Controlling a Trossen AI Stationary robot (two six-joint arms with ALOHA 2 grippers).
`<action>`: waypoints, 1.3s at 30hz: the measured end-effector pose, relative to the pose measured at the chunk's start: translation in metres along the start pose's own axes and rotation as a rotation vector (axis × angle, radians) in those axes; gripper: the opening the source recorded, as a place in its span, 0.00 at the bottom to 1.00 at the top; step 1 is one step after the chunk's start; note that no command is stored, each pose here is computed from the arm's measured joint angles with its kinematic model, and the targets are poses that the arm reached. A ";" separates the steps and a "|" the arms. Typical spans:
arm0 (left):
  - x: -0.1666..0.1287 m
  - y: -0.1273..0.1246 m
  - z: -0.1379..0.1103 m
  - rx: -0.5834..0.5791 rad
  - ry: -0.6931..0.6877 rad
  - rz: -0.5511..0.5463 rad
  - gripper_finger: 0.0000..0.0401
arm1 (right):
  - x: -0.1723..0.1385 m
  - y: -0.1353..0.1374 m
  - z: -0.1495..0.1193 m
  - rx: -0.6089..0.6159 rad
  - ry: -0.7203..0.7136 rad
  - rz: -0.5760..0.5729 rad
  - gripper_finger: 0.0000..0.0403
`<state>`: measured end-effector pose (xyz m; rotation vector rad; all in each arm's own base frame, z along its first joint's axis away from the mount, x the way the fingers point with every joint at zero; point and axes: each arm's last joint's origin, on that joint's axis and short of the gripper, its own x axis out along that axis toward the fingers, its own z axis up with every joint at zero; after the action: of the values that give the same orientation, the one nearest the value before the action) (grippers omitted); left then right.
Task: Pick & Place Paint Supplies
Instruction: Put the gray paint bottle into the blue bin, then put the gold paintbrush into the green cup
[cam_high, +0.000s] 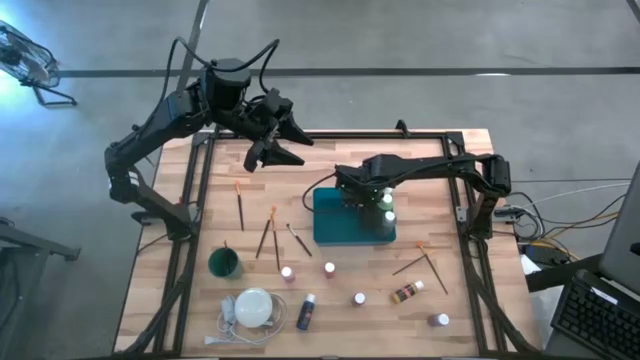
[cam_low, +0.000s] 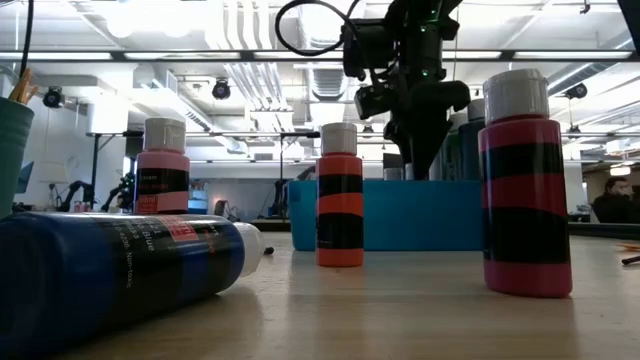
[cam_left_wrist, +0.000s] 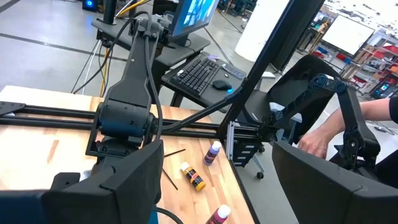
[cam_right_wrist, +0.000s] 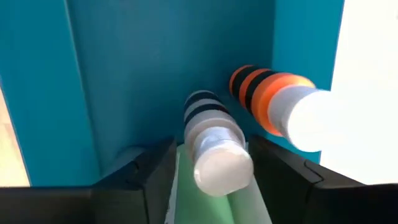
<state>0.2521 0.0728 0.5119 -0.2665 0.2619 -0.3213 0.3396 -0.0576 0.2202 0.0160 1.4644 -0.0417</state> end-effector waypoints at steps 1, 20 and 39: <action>0.000 0.000 0.000 0.000 0.000 0.000 0.76 | -0.001 0.000 0.001 0.000 -0.004 0.000 0.50; 0.000 0.000 0.000 0.001 0.000 0.000 0.76 | -0.089 0.000 0.016 0.002 -0.071 -0.011 0.51; 0.000 0.000 0.000 0.013 0.000 0.002 0.76 | -0.254 0.060 -0.082 0.233 -0.419 0.157 0.35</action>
<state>0.2519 0.0734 0.5118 -0.2534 0.2602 -0.3207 0.2335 0.0104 0.4630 0.2956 1.0298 -0.0820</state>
